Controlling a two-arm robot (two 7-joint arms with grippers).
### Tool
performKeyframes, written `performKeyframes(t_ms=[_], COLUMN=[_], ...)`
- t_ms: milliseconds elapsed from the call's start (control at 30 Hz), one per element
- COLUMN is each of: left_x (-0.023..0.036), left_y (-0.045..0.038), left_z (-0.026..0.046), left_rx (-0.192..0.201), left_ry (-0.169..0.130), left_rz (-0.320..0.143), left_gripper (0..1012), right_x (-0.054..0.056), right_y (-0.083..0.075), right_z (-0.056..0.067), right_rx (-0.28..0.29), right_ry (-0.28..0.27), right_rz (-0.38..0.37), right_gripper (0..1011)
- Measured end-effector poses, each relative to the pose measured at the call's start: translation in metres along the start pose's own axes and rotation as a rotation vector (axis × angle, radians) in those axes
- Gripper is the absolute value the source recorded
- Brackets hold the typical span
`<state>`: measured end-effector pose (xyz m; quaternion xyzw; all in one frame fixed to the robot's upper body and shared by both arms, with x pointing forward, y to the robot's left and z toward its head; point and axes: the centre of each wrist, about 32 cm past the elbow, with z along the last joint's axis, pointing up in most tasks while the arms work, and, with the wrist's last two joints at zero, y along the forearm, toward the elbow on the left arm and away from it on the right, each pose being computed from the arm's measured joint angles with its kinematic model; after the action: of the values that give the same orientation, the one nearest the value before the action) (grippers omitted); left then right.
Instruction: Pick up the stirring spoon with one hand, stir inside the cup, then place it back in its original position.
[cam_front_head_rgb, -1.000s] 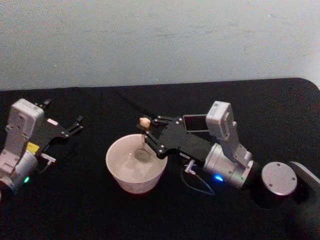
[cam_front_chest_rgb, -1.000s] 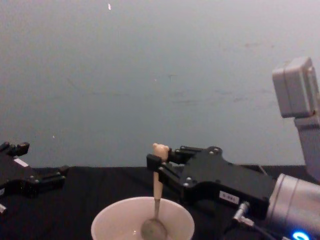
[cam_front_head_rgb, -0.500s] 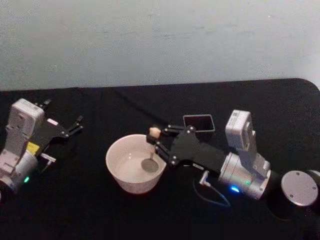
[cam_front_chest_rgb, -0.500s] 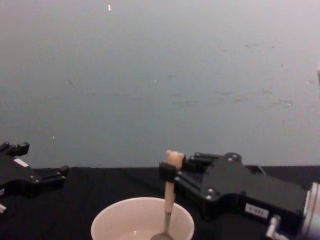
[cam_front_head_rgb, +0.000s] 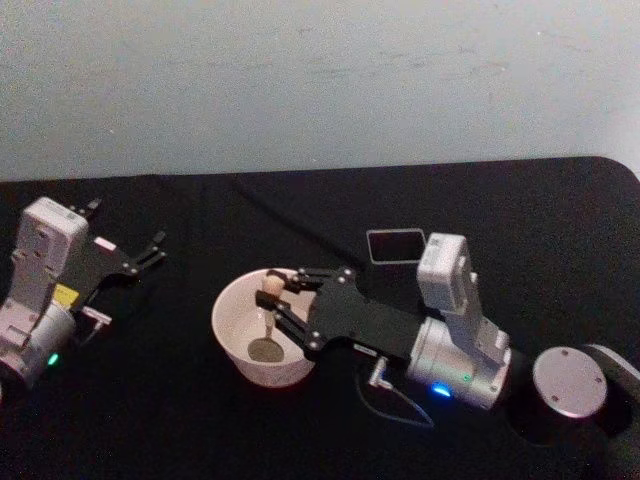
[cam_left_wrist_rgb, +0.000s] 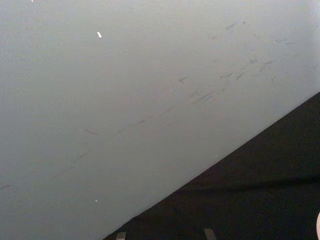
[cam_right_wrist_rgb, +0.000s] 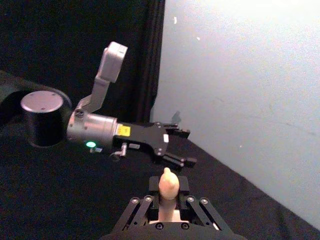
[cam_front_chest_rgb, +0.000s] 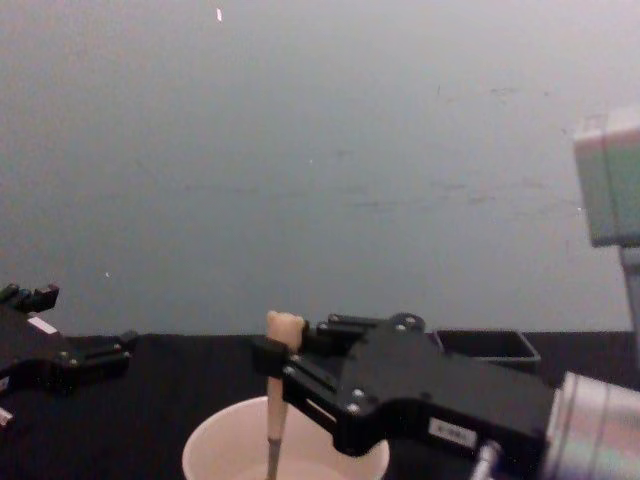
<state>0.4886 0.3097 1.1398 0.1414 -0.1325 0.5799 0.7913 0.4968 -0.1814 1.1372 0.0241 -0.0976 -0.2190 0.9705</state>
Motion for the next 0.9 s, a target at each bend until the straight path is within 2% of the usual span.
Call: performKeyframes(t_ms=[167, 333, 500, 900], left_x=[0.0, 0.0, 0.0, 0.0], left_y=[0.0, 0.0, 0.0, 0.0], left_z=[0.0, 0.0, 0.0, 0.0], left_rx=[0.0, 0.0, 0.0, 0.0], left_ry=[0.0, 0.0, 0.0, 0.0], left_rz=[0.0, 0.0, 0.0, 0.0], left_gripper=[1002, 1001, 1001, 1001], right_x=[0.006, 0.014, 0.021, 0.025], right_y=[0.013, 0.017, 0.015, 0.006], right_z=[-0.003, -0.005, -0.007, -0.008], right_rx=[0.0, -0.009, -0.02, -0.029], right_ry=[-0.013, -0.027, -0.038, -0.046], right_rz=[-0.038, -0.085, -0.123, -0.148], right_gripper=[213, 213, 212, 213])
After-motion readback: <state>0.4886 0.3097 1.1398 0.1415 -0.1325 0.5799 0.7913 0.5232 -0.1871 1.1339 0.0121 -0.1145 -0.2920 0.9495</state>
